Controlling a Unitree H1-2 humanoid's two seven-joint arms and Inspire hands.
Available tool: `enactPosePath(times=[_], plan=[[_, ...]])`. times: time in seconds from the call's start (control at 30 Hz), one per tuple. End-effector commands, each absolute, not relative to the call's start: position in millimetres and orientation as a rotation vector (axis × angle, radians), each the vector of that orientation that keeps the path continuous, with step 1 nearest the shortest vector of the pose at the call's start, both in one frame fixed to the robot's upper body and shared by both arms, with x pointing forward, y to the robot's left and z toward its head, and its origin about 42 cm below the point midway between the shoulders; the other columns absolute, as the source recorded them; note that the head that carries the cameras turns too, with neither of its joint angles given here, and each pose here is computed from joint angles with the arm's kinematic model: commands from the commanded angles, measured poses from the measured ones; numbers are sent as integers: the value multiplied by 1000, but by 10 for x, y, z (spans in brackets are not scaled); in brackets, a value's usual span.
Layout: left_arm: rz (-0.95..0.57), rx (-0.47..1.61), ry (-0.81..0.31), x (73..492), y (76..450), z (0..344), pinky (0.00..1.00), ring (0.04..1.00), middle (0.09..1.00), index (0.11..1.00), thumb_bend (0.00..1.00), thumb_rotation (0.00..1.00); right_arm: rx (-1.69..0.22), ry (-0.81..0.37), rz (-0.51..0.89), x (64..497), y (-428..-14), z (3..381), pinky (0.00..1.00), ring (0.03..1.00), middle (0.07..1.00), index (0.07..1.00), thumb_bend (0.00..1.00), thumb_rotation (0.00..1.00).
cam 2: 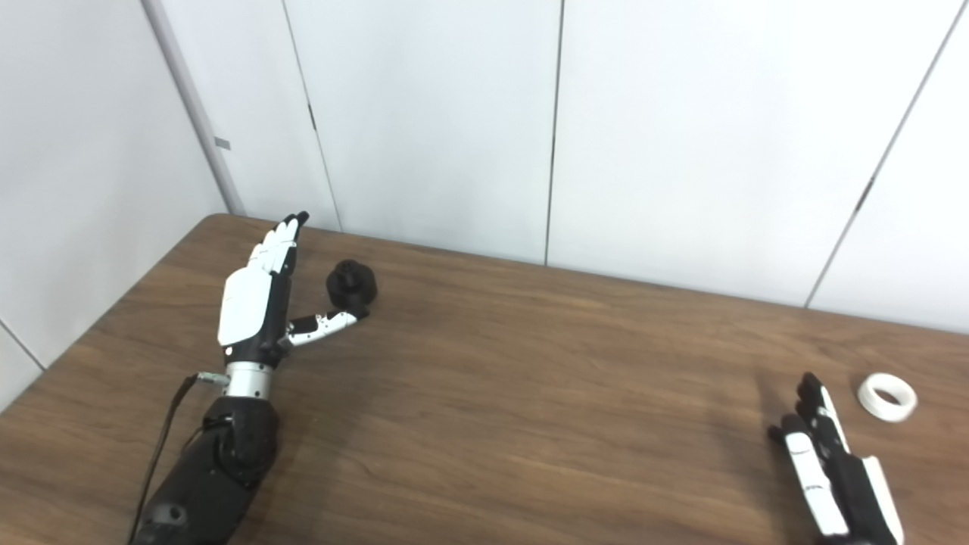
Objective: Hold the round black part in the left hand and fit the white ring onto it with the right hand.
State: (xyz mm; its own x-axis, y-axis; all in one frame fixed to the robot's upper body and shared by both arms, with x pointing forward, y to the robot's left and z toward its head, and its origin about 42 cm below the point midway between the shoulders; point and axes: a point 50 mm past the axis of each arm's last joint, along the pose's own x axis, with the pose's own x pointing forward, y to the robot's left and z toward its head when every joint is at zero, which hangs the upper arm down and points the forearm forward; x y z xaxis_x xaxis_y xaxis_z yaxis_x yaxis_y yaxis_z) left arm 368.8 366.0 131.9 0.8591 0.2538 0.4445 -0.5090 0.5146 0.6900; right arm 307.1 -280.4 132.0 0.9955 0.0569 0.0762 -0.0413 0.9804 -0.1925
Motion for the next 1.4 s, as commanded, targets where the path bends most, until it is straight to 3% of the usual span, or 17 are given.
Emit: enactPosePath(times=[0.0, 0.43, 0.6, 0.9, 1.37], plan=[[472, 887, -276, 3731, 3715, 1313, 979, 990, 994, 1000, 964, 437, -210, -102, 48, 3074, -2866, 1429, 1000, 1000, 1000, 1000, 158, 836], [418, 755, -105, 3937, 4007, 1386, 912, 964, 996, 1000, 1000, 466, -222, -114, 57, 3033, -2835, 1553, 1000, 1000, 1000, 1000, 113, 836], [353, 762, -132, 3922, 4130, 1350, 904, 948, 982, 967, 1000, 432, -207, -113, 57, 3029, -2812, 1605, 1000, 1000, 1000, 1000, 92, 844], [278, 862, -101, 3989, 4275, 1408, 979, 958, 974, 967, 1000, 515, -220, -117, 50, 3014, -2800, 1665, 1000, 1000, 1000, 1000, 80, 862], [181, 961, -74, 4122, 4403, 1523, 984, 953, 956, 920, 1000, 509, -223, -111, 57, 2961, -2743, 1754, 1000, 1000, 1000, 1000, 52, 887]])
